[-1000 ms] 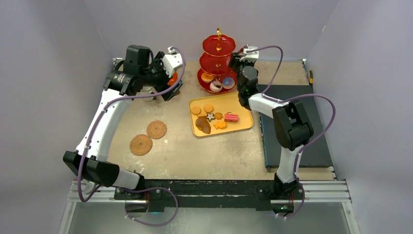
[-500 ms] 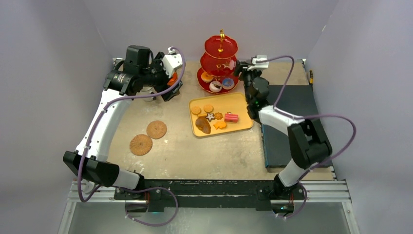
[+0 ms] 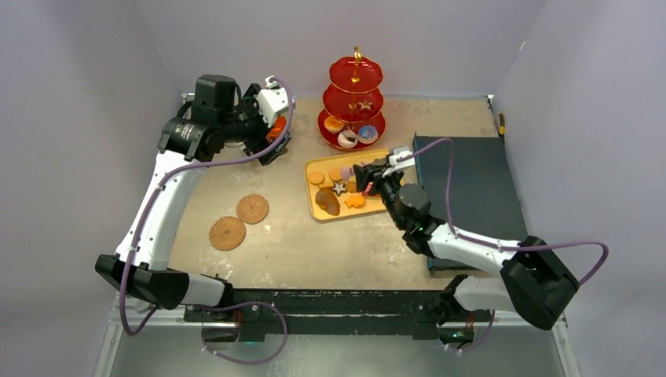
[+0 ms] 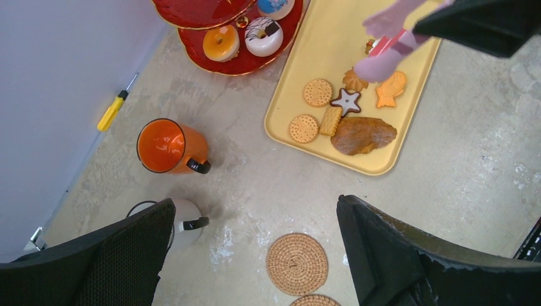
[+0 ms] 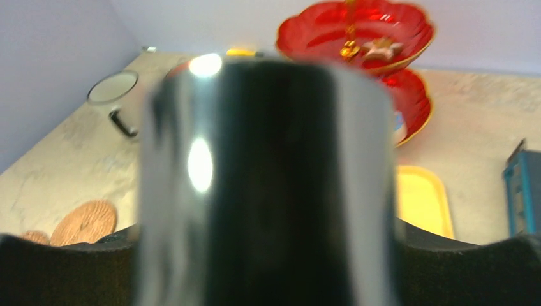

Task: Serve the afternoon tea

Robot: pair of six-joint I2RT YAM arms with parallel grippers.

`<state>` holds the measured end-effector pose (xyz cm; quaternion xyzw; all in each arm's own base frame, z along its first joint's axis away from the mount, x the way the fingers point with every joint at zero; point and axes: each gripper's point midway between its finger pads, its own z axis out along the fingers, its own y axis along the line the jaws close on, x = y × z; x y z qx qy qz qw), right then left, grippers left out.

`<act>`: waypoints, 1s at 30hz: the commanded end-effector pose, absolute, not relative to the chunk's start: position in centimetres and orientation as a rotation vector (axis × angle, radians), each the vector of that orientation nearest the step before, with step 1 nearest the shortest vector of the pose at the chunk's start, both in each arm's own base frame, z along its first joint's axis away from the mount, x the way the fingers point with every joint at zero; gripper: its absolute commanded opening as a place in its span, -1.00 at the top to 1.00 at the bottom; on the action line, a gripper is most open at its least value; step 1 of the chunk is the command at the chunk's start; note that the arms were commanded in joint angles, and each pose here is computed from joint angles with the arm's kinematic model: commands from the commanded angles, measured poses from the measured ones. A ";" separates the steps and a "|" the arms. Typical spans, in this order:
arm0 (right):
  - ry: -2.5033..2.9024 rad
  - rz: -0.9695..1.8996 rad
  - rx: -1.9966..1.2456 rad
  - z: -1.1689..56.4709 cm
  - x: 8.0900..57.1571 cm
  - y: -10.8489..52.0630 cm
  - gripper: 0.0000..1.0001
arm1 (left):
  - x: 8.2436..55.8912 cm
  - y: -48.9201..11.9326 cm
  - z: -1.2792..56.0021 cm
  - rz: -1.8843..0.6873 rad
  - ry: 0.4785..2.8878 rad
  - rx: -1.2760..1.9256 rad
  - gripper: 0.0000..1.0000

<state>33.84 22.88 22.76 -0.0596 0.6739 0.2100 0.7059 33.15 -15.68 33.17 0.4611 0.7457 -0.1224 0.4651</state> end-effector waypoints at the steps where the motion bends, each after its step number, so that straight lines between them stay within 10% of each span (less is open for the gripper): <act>1: 1.552 0.512 -0.127 21.1 31.8 23.8 -0.28 | 32.3 -16.0 34.1 -0.320 1.793 1.135 -0.96; 30: 1.631 0.314 -0.083 16.2 35.7 21.9 -0.19 | 32.6 -16.0 34.5 -0.306 1.780 1.141 -0.96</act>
